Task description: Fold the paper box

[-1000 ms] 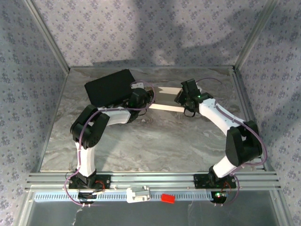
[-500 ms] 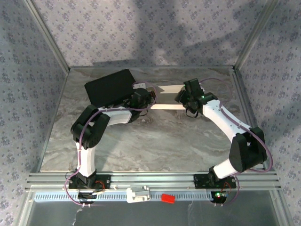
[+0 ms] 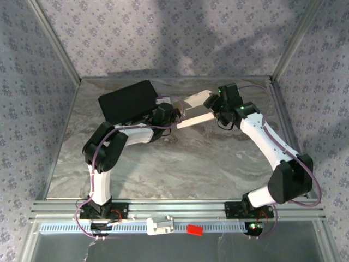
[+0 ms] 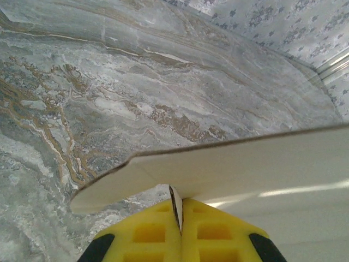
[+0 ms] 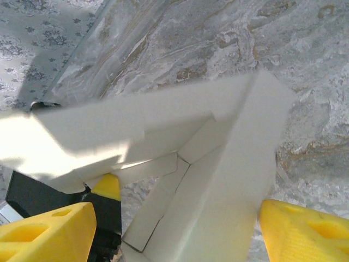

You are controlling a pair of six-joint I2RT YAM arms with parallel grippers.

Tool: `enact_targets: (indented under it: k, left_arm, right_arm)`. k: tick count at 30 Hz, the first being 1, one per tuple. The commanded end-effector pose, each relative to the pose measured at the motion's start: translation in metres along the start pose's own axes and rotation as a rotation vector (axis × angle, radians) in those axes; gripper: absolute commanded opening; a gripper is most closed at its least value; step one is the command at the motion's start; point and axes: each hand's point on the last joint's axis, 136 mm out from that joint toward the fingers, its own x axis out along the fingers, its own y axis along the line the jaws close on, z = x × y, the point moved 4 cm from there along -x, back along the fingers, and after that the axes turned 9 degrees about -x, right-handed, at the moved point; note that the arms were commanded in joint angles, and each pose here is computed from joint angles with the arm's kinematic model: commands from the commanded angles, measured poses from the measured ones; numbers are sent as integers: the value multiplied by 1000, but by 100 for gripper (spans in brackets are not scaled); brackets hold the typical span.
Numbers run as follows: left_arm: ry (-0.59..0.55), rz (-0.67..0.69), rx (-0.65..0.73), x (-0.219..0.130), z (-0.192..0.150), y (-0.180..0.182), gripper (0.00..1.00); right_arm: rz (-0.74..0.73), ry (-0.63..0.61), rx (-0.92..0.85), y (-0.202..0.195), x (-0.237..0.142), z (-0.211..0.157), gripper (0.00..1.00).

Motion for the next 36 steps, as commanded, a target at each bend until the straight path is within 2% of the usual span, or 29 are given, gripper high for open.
enact_targets:
  k: [1,10,13,19,27,31,36]
  left_arm:
    - [73,77,67,6,-22,13,0]
    - [72,66,99,6,-25,3,0]
    - [81,46,113,5,-28,-5,0]
    - [95,30,132,3,-34,-12,0]
    - [80,37,216,-2,-29,-28,0]
    - [76,61,281,-4,-32,-36,0]
    - [79,64,395,-8,-41,-51,0]
  right_arm:
    - [-20,13,39,-6,-16,-1,81]
    - [-45,1,34,-31,-26,0,80]
    - [-19,-11,-44,-24,-23,11,78]
    - [-36,52,-114,-16,10,14,77]
    - [19,56,-66,2,21,17,76]
    - [11,97,-37,-14,29,11,76]
    - [97,89,59,-37,25,7,75]
